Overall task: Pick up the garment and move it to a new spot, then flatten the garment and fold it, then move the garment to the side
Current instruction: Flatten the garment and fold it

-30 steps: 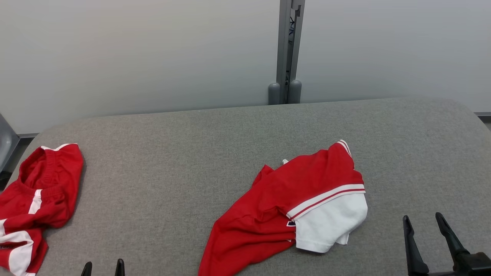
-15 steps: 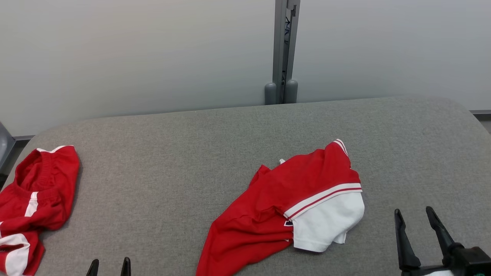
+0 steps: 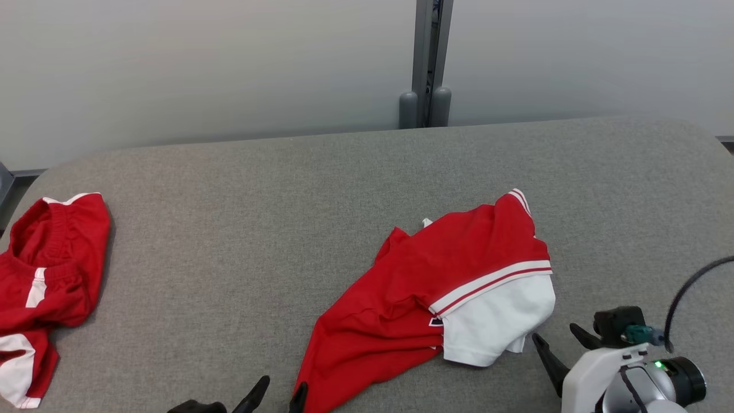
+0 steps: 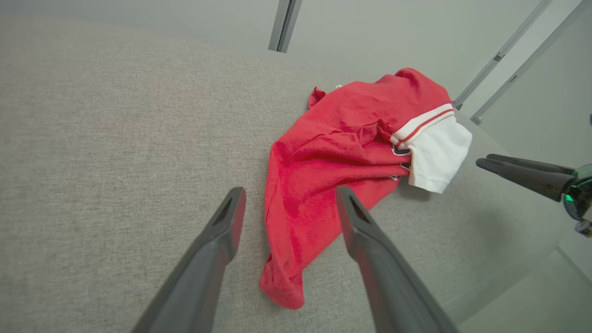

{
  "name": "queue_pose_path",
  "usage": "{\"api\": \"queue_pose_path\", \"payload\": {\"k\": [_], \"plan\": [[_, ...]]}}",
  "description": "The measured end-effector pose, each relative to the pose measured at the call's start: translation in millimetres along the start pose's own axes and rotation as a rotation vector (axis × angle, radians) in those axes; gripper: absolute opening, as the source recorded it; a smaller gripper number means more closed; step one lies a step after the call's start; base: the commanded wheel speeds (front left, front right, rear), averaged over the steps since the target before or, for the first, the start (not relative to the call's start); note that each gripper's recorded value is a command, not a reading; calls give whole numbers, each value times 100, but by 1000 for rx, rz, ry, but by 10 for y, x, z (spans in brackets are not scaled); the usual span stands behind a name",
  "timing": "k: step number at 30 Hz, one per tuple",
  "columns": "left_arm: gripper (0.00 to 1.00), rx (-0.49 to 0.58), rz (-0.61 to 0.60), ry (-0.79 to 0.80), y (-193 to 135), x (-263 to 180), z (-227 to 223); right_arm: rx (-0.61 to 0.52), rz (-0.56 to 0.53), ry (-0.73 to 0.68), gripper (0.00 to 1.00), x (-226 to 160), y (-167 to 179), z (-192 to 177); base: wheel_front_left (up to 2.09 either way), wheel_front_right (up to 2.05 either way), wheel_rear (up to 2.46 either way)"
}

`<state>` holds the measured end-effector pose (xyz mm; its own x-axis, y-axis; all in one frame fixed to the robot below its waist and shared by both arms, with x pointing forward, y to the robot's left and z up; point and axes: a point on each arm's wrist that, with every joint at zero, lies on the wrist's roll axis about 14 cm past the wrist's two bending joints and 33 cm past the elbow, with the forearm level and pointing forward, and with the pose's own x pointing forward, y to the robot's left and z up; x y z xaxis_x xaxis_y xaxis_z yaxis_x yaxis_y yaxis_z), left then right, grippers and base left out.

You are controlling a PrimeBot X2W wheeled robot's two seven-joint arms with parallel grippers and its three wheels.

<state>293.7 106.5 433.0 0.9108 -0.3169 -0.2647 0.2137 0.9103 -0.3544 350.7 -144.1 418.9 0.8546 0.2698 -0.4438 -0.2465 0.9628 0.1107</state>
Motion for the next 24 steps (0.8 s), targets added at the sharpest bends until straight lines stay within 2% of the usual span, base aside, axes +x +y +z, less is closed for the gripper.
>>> {"api": "queue_pose_path", "payload": {"k": [4, 9, 24], "plan": [[100, -47, -60, 46, -142, 150, -23, -4, 40, 73, 100, 176, 120, -69, 0, 0, 0], [100, -52, -55, 105, -74, 235, -152, -20, 65, 144, 100, 318, 187, -213, 0, 0, 0], [100, -79, -109, 217, -157, 350, -391, -21, 58, 197, 100, 550, 179, -349, 0, 0, 0]]}}
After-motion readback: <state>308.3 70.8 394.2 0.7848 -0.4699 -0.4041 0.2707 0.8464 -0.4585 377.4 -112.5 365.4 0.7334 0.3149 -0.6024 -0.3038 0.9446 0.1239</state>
